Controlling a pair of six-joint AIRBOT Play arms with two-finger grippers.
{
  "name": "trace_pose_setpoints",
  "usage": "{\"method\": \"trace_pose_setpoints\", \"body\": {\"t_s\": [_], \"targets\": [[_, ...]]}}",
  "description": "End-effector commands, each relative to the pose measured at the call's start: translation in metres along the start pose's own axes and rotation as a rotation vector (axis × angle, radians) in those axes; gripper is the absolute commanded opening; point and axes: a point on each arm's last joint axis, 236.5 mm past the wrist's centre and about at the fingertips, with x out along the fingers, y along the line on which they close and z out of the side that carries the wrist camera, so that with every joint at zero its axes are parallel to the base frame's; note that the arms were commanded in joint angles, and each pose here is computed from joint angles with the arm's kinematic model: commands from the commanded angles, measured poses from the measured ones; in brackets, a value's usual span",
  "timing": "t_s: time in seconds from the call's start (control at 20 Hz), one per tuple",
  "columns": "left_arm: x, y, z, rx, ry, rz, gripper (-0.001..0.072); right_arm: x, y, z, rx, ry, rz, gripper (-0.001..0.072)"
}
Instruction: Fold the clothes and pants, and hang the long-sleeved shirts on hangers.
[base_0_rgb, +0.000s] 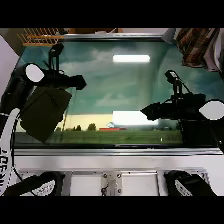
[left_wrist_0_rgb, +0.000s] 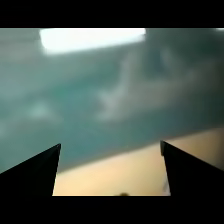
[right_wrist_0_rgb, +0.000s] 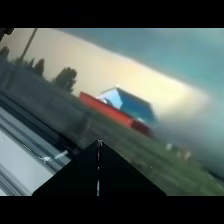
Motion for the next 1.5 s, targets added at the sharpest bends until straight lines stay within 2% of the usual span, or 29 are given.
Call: {"method": "trace_pose_setpoints", "body": {"t_s": [0.0,0.1,0.35,0.55,0.8,0.85,0.9,0.95,1.0,1.15,1.25,1.35,1.45], "targets": [[-0.024,0.112,0.017,0.014,-0.032,0.373,0.0699,0.0,0.0,0.0,-0.001,0.0,0.0,0.0036],[-0.02,0.168,0.0,-0.03,0.036,0.495,0.07,0.0,0.0,0.0,-0.001,0.0,0.0,0.0036],[0.033,0.259,-0.056,-0.166,0.21,0.557,0.07,0.0,0.0,0.0,-0.001,0.0,0.0,0.0036],[0.074,0.288,-0.103,-0.203,0.344,0.554,0.07,0.0,0.0,0.0,-0.001,0.0,0.0,0.0036],[0.094,0.293,-0.121,-0.195,0.399,0.54,0.0698,0.0,0.0,0.0,-0.001,0.0,0.0,0.0036],[0.094,0.293,-0.121,-0.195,0.4,0.54,0.0575,0.0,0.0,0.0,-0.001,0.0,0.0,0.0036],[0.093,0.292,-0.122,-0.197,0.405,0.54,0.0335,0.0,0.0,0.0,-0.001,0.0,0.0,0.0036],[0.091,0.291,-0.122,-0.203,0.413,0.539,0.0125,0.0,0.0,0.0,0.0,0.0,0.001,0.0036],[0.088,0.289,-0.118,-0.209,0.417,0.536,0.0022,0.0,0.002,0.001,0.004,-0.002,0.009,0.0036],[0.069,0.265,-0.065,-0.164,0.336,0.536,0.0022,-0.001,0.018,0.003,0.021,-0.012,0.076,0.0036],[0.045,0.22,0.003,-0.057,0.17,0.515,0.0022,-0.009,0.011,0.016,-0.081,-0.051,0.038,0.0034],[0.014,0.143,0.059,0.089,0.023,0.441,0.0021,-0.031,-0.011,0.038,-0.128,-0.096,-0.084,0.0034],[-0.004,0.044,0.082,0.23,-0.074,0.262,0.0021,-0.063,-0.044,0.062,-0.124,-0.167,-0.268,0.0034]]}}
